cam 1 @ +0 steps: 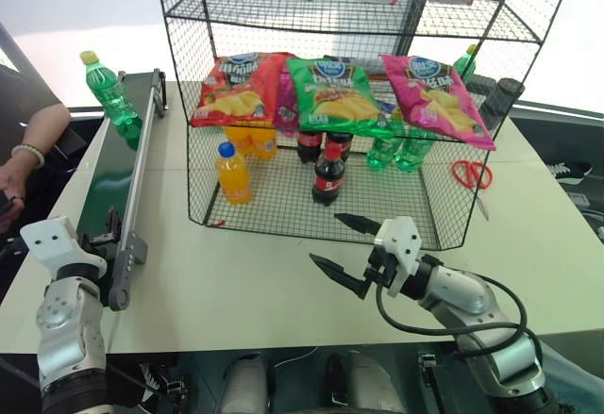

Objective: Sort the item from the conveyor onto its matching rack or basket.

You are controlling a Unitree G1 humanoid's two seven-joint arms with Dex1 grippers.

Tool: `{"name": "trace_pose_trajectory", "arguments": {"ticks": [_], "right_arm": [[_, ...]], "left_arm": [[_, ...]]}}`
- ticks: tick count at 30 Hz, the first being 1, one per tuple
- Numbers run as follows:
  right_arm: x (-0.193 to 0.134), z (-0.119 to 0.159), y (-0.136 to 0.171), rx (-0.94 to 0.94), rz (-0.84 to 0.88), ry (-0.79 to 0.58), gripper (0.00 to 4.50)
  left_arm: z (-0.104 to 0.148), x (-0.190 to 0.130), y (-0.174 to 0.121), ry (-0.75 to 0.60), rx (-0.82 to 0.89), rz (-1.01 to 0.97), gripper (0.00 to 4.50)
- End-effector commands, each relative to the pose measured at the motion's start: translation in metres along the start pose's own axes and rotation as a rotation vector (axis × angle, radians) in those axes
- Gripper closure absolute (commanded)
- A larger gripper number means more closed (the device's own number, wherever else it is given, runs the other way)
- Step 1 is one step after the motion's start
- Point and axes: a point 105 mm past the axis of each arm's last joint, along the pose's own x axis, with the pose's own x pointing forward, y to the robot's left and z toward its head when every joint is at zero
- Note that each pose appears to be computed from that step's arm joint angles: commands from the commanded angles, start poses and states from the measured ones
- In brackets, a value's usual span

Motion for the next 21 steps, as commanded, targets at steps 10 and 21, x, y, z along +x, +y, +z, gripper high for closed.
{"name": "trace_pose_trajectory", "arguments": {"ticks": [10, 21], "right_arm": [[0.0007, 0.005, 0.0013, -0.005, 0.01, -0.029, 0.05], [-0.0001, 0.0049, 0.0023, -0.004, 0.012, -0.028, 0.05]], "left_arm": [[0.0079, 0.0006, -0.0008, -0.047, -0.003, 0.011, 0.0], [0.0083, 0.0013, -0.0018, -0.049, -0.001, 0.004, 0.0]]}}
